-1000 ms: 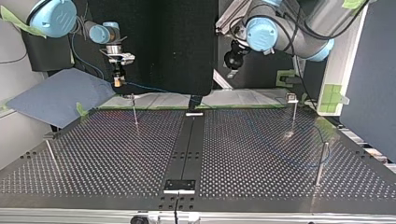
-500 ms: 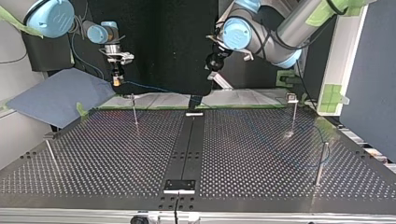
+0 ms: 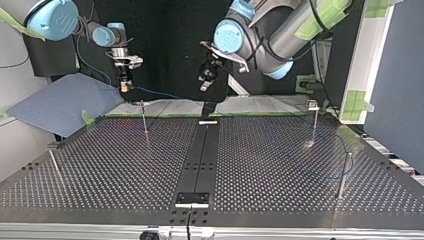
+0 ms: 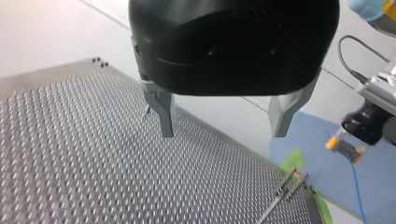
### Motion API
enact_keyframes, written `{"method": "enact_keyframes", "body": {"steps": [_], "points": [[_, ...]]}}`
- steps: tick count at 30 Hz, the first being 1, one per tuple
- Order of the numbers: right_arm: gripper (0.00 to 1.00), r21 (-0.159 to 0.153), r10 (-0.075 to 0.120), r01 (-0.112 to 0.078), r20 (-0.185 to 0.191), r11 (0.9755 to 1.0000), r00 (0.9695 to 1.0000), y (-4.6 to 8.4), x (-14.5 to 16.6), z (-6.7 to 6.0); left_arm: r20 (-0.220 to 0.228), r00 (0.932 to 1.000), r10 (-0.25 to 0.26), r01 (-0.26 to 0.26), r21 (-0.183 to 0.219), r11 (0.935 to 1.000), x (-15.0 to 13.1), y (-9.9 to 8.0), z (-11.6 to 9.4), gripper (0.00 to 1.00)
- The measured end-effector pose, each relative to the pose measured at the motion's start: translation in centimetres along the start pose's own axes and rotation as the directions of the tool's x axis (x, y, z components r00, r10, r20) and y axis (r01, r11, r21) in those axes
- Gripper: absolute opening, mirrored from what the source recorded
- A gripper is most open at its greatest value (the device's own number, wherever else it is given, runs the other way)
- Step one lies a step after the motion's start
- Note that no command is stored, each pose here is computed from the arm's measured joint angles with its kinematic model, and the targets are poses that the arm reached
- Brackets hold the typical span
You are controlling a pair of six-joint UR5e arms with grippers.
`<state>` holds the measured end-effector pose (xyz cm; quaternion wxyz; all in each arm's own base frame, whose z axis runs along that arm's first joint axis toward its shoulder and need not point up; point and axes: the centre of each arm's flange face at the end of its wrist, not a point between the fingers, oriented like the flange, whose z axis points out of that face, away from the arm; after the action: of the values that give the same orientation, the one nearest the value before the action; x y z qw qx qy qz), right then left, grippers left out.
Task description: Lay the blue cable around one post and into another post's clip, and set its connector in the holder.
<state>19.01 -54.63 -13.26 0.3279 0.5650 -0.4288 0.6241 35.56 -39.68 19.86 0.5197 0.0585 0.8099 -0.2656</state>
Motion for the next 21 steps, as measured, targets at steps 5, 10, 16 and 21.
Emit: {"method": "enact_keyframes", "body": {"steps": [5, 10, 16, 21], "points": [[0.00, 0.002, 0.000, 0.000, 0.001, 1.0000, 1.0000, 0.0, 0.0, 0.0, 0.020, 0.9996, 0.017, -0.018, 0.050, 0.9986, 0.7, -2.0, 1.4, 1.00], [0.00, 0.003, 0.001, -0.001, 0.002, 1.0000, 1.0000, 0.0, 0.0, 0.0, 0.047, 0.9975, 0.053, -0.057, 0.103, 0.9931, 1.7, -4.3, 2.8, 1.00], [0.00, 0.005, -0.003, 0.003, 0.003, 1.0000, 1.0000, -0.1, 0.0, 0.0, 0.067, 0.9930, 0.097, -0.107, 0.153, 0.9825, 3.6, -6.5, 4.0, 1.00], [0.00, 0.009, -0.005, 0.005, 0.004, 0.9999, 1.0000, -0.3, -0.1, 0.0, 0.079, 0.9888, 0.126, -0.137, 0.153, 0.9786, 5.1, -5.9, 5.5, 1.00]]}}
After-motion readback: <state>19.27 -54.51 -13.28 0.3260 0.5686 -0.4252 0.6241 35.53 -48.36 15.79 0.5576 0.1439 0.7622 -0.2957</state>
